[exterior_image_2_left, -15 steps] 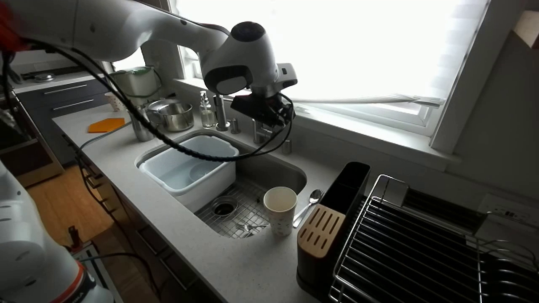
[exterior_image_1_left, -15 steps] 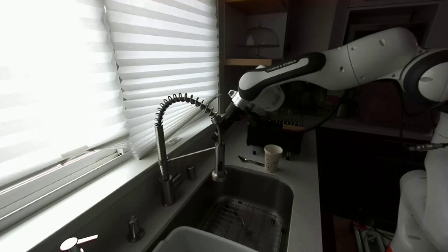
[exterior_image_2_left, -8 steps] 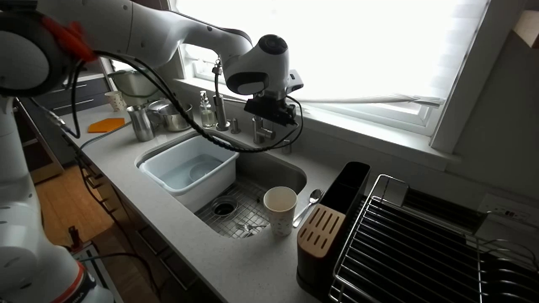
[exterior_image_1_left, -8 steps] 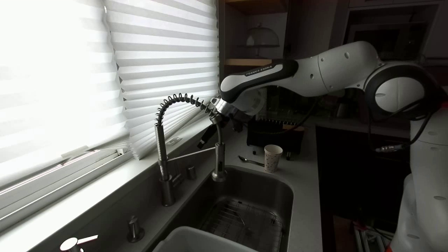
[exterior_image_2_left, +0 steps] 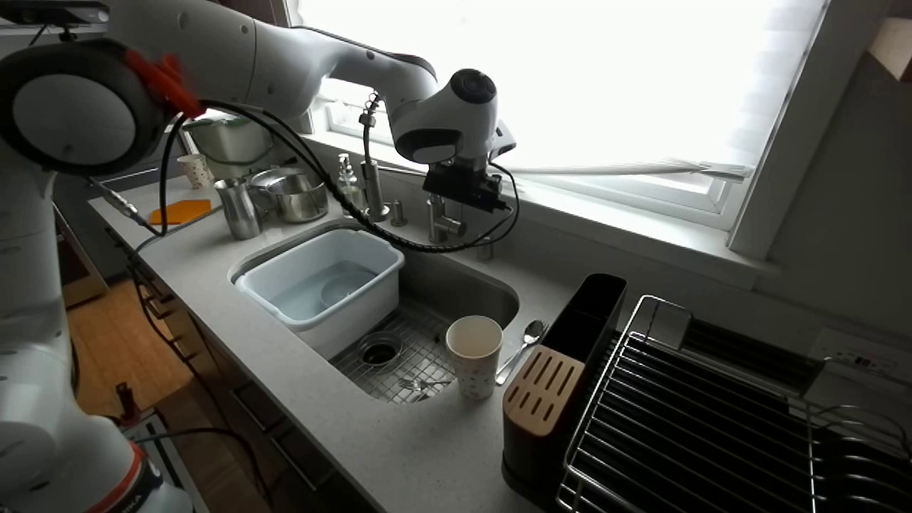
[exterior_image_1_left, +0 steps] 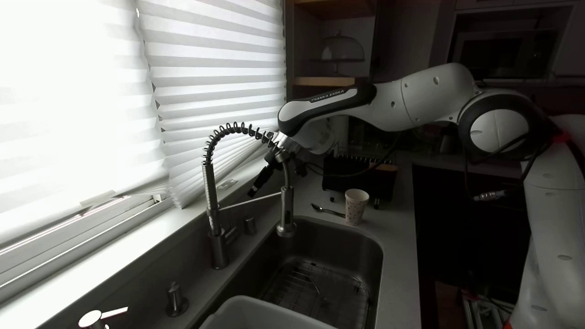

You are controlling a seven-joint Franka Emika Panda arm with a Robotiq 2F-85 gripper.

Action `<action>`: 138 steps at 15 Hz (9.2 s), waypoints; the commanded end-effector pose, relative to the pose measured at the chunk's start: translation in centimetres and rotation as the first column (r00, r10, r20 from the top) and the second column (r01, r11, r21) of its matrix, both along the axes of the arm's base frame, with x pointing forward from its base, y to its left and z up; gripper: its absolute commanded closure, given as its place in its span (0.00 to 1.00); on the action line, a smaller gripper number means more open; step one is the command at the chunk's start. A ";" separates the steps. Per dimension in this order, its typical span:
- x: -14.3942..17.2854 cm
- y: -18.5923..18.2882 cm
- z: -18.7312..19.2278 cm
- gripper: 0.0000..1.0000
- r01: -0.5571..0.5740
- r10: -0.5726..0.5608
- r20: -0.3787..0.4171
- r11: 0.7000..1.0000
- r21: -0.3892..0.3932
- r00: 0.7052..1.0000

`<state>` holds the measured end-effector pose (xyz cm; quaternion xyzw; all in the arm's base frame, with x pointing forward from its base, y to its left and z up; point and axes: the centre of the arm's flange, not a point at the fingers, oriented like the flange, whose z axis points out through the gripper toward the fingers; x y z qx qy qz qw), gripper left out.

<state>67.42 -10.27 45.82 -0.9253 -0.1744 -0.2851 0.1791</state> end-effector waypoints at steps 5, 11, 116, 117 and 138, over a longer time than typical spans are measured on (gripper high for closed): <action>1.0 1.4 -1.8 0.00 0.015 -0.016 0.081 1.000 0.012 0.997; 1.9 2.9 -3.9 0.00 0.039 -0.045 0.091 0.997 0.062 0.995; -29.8 -20.5 -1.9 0.00 0.711 -0.789 -0.345 0.611 -0.349 0.508; -29.9 -20.6 -2.3 0.00 0.716 -0.792 -0.343 0.606 -0.346 0.504; -27.6 -21.3 -5.8 0.61 0.826 -0.881 -0.205 0.471 -0.308 0.426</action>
